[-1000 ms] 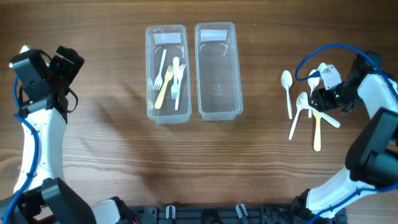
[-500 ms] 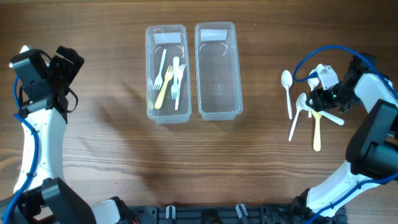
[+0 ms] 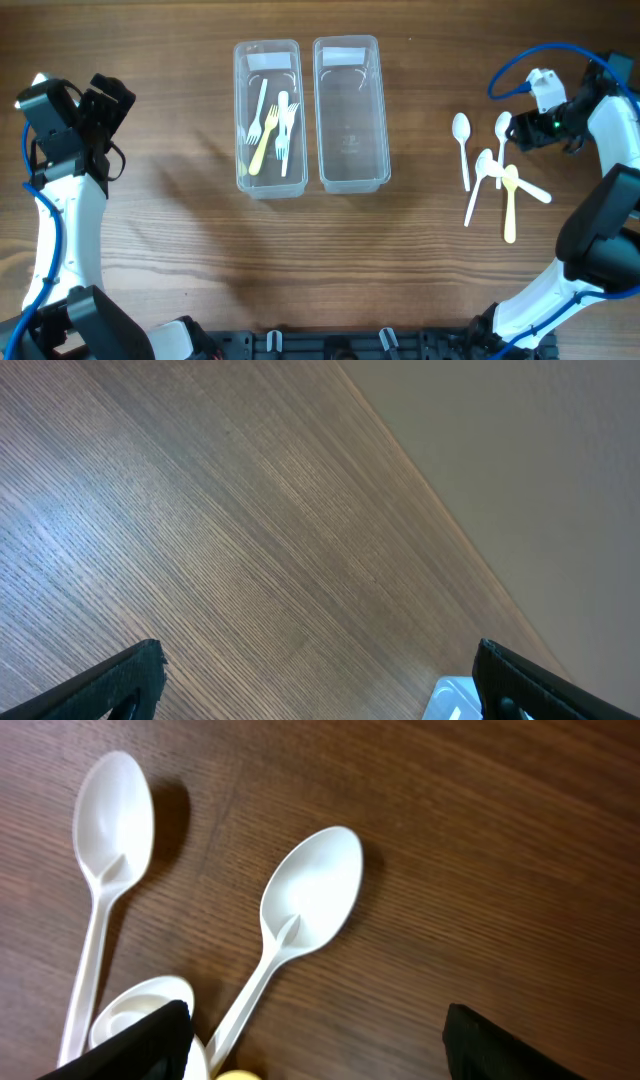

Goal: Pack container
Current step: 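Reach the right gripper to the white spoons and grasp one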

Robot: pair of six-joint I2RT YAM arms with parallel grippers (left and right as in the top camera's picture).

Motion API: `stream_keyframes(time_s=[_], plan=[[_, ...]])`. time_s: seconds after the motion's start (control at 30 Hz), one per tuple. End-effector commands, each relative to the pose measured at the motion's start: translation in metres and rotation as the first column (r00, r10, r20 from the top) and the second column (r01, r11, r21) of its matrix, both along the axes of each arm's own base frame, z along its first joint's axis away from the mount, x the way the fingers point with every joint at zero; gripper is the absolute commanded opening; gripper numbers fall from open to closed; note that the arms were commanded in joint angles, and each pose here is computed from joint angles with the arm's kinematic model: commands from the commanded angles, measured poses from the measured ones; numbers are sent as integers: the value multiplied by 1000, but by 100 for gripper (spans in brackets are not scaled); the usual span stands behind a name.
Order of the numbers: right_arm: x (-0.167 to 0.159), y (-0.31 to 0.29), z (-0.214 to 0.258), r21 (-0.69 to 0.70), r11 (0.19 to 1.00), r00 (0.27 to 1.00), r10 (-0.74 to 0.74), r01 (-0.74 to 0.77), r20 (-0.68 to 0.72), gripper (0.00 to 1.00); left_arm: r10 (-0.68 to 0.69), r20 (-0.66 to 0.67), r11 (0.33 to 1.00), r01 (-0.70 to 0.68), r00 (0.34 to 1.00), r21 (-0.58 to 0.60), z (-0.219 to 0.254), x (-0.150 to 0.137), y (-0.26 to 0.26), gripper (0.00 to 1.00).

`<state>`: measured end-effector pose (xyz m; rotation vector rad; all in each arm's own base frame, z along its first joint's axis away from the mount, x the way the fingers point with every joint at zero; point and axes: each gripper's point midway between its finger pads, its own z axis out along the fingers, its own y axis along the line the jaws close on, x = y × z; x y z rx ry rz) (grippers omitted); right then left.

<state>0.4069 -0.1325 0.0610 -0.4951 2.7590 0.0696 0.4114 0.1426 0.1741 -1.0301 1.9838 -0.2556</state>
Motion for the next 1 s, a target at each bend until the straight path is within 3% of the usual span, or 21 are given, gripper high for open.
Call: stream_keyframes(time_s=[0.0,0.1,0.17,0.27,0.37,0.53,0.77,0.97], plan=[[-9,-15,7,-54,998,999,15,-17,-34,80,7,33,1000,-7,999,7,14,2,3,100],[-6,-19,9,-28,998,999,-48,47,-15,73,7,33,1000,-7,999,7,14,2,3,100],[15,-20,16,54,974,974,-221,218,53,59,7,34,1000,-7,999,7,14,2,2,100],[40,-8,28,246,895,910,-405,372,94,58,7,33,1000,-7,999,7,14,2,3,100],[58,4,32,315,846,868,-483,431,111,54,7,33,1000,-7,999,7,14,2,3,100],[66,12,28,260,802,810,-577,538,104,49,7,33,1000,-7,999,7,14,2,3,100],[41,-9,15,78,718,714,-696,692,74,42,7,33,1000,-7,999,7,14,2,3,100],[26,-5,-7,35,702,702,-712,712,-11,41,7,33,1000,-7,999,7,14,2,3,100]])
